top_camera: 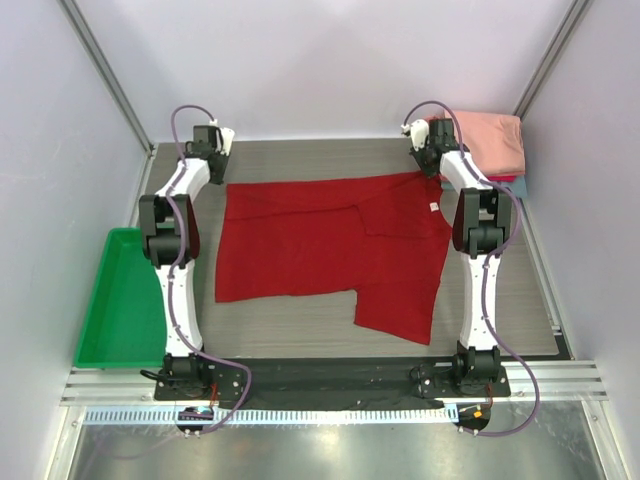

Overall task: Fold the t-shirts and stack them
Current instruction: Fold the tshirt

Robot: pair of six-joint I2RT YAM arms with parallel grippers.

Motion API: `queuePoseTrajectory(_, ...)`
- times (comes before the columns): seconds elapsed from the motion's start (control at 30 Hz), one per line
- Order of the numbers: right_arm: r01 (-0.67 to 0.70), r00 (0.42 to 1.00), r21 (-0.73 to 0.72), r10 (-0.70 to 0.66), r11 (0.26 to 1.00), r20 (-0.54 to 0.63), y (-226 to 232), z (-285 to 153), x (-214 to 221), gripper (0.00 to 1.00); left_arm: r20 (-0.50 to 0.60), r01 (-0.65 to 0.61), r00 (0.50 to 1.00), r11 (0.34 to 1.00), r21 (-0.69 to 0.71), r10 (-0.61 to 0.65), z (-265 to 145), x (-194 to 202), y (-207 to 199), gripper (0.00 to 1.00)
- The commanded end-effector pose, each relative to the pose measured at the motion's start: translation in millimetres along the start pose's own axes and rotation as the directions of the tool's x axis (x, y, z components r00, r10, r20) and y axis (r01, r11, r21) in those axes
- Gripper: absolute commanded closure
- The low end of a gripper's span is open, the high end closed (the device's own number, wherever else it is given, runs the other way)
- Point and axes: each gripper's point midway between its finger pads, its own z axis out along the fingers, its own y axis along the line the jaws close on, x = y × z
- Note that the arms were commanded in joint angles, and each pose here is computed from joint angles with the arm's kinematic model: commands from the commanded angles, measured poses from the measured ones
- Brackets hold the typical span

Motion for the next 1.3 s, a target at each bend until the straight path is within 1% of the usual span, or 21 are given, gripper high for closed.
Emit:
queuePoseTrajectory(0.0,-0.043,0.995,0.109,0.032,0.993,0.1,-37.9,-20.6,-41.2,0.78,0.19,0.069,0.98,0.995,-0.076,-0.053,-31.6,-72.2,18.5,0.65)
queuePoseTrajectory(0.07,-0.069,0.985,0.133,0.046,0.989,0.167,-52.0,-50.5,-67.6,0.67,0.242,0.127,0.965,0.989,-0.082,-0.104,-57.6,-92.6,28.0,0.59)
queuePoseTrajectory(0.1,-0.08,0.979,0.133,0.053,0.988,0.197,-55.4,-62.6,-77.7,0.59,0.301,0.175,0.943,0.982,-0.074,-0.145,-86.6,-112.8,35.3,0.59)
queuePoseTrajectory(0.13,-0.094,0.967,0.145,0.056,0.985,0.25,-64.2,-91.2,-97.6,0.57,0.323,0.181,0.934,0.982,-0.063,-0.151,-103.7,-121.6,35.8,0.57)
queuePoseTrajectory(0.2,-0.117,0.949,0.109,0.079,0.987,0.306,-62.6,-117.6,-113.8,0.54,0.356,0.179,0.921,0.983,-0.031,-0.156,-130.6,-133.6,32.3,0.56)
queuePoseTrajectory(0.23,-0.123,0.944,0.102,0.085,0.987,0.319,-63.3,-129.9,-117.2,0.53,0.371,0.165,0.917,0.986,-0.016,-0.147,-156.2,-137.9,29.0,0.55)
queuePoseTrajectory(0.27,-0.122,0.933,0.093,0.082,0.988,0.352,-63.4,-156.1,-125.1,0.53,0.373,0.148,0.917,0.989,0.01,-0.141,-165.8,-137.5,22.2,0.55)
queuePoseTrajectory(0.3,-0.111,0.93,0.086,0.073,0.99,0.359,-61.2,-167.1,-125.6,0.52,0.371,0.132,0.918,0.99,0.044,-0.139,-175.9,-135.1,15.1,0.55)
queuePoseTrajectory(0.33,-0.096,0.929,0.073,0.063,0.993,0.365,-57.1,-176.3,-124.5,0.52,0.349,0.071,0.93,0.987,0.143,-0.118,-180.7,-125.8,-7.8,0.55)
queuePoseTrajectory(0.37,-0.068,0.924,0.032,0.051,0.997,0.378,-44.9,-195.5,-120.8,0.52,0.323,0.049,0.94,0.981,0.19,-0.11,-186.1,-111.6,-20.0,0.56)
queuePoseTrajectory(0.4,-0.026,0.926,0.019,0.017,0.999,0.377,-38.6,-202.7,-116.7,0.52,0.291,0.032,0.952,0.972,0.231,-0.1,-184.6,-98.6,-31.9,0.57)
queuePoseTrajectory(0.47,-0.006,0.941,-0.05,0.022,0.999,0.338,-16.8,-207.9,-94.2,0.52,0.206,0.015,0.974,0.938,0.345,-0.092,-179.3,-69.2,-62.0,0.59)
queuePoseTrajectory(0.5,0.004,0.932,-0.065,0.02,0.998,0.362,-12.6,-226.2,-96.4,0.52,0.16,0.021,0.983,0.919,0.395,-0.091,-177.9,-56.4,-73.5,0.6)
queuePoseTrajectory(0.57,-0.014,0.946,-0.124,0.053,0.992,0.32,5.2,-229.9,-78.4,0.51,0.1,0.052,0.989,0.881,0.471,-0.112,-167.6,-41.5,-93.0,0.62)
queuePoseTrajectory(0.6,-0.009,0.942,-0.156,0.061,0.988,0.331,12.6,-241.6,-78.4,0.51,0.092,0.062,0.989,0.878,0.475,-0.12,-160.8,-39.5,-95.8,0.62)
queuePoseTrajectory(0.67,0.003,0.959,-0.219,0.059,0.976,0.276,32.9,-242.0,-57.4,0.51,0.046,0.085,0.992,0.881,0.465,-0.12,-135.8,-31.7,-99.3,0.62)
queuePoseTrajectory(0.73,0.018,0.967,-0.241,0.045,0.97,0.251,42.9,-247.1,-44.0,0.51,0.031,0.09,0.993,0.888,0.451,-0.116,-121.8,-31.8,-97.9,0.62)
queuePoseTrajectory(0.87,0.102,0.987,-0.326,-0.054,0.94,0.153,69.0,-233.2,-0.3,0.5,0.026,0.087,0.994,0.901,0.425,-0.108,-89.4,-37.7,-95.5,0.63)
queuePoseTrajectory(0.97,0.085,0.995,-0.375,-0.06,0.923,0.079,82.2,-217.2,21.5,0.5,0.011,0.07,0.997,0.91,0.408,-0.082,-68.7,-32.3,-95.8,0.64)
queuePoseTrajectory(1.13,0.057,0.998,-0.445,-0.041,0.894,0.045,99.8,-199.3,32.4,0.49,-0.022,0.045,0.999,0.939,0.342,-0.04,-39.9,-16.0,-89.8,0.64)
queuePoseTrajectory(1.27,0.095,0.995,-0.491,-0.089,0.866,0.036,122.1,-189.9,36.0,0.48,-0.041,0.018,0.999,0.956,0.293,-0.006,-23.6,-5.3,-83.2,0.64)
